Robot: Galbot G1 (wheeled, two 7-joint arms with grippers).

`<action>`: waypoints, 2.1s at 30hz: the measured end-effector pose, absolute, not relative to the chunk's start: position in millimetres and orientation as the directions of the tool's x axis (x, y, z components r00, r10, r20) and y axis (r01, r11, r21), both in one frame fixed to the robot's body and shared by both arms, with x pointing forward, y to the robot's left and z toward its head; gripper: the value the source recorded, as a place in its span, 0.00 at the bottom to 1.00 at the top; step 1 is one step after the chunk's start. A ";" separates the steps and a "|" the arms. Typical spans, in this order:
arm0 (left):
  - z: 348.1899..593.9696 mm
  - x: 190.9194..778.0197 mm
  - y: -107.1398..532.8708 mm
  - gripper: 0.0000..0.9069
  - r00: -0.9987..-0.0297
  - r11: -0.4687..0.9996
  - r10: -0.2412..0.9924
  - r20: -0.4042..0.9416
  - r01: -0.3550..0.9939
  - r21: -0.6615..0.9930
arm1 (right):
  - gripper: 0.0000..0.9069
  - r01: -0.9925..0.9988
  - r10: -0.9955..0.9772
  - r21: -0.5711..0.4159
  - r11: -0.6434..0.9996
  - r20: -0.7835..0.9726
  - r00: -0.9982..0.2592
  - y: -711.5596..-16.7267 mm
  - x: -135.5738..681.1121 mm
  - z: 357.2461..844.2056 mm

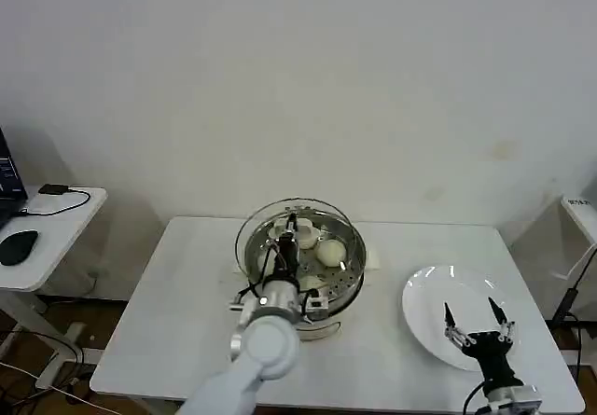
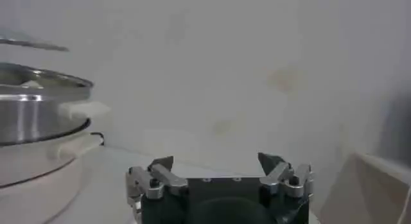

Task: Take steamed baozi put them in steamer then cover it.

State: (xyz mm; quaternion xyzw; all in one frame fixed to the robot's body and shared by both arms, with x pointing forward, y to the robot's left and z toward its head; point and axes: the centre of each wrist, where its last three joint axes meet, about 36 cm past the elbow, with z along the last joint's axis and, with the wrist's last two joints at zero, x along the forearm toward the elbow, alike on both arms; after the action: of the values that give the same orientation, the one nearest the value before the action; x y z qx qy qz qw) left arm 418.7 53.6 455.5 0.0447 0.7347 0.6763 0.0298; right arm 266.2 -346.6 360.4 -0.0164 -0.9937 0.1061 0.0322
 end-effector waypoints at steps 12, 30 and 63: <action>446.4 417.0 36.8 0.00 -0.993 0.063 0.113 0.031 0.039 0.997 | 1.00 0.019 0.034 -0.211 0.977 0.070 -0.997 -345.1 265.2 357.0; 432.7 423.2 32.6 0.00 -0.993 0.040 0.103 0.051 0.055 0.998 | 1.00 0.013 0.028 -0.210 0.978 0.071 -0.997 -344.5 264.0 355.5; 448.4 399.8 44.5 1.00 -0.992 0.070 0.129 -0.001 0.008 0.998 | 1.00 -0.003 0.014 -0.209 0.978 0.081 -0.997 -339.1 261.7 351.6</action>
State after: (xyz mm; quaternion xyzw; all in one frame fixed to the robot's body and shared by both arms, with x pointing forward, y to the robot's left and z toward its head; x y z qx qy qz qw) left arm 399.8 44.5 448.4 0.0467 0.7300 0.6804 0.0444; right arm 261.7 -339.1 351.6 -0.0027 -0.9936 0.1051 0.0412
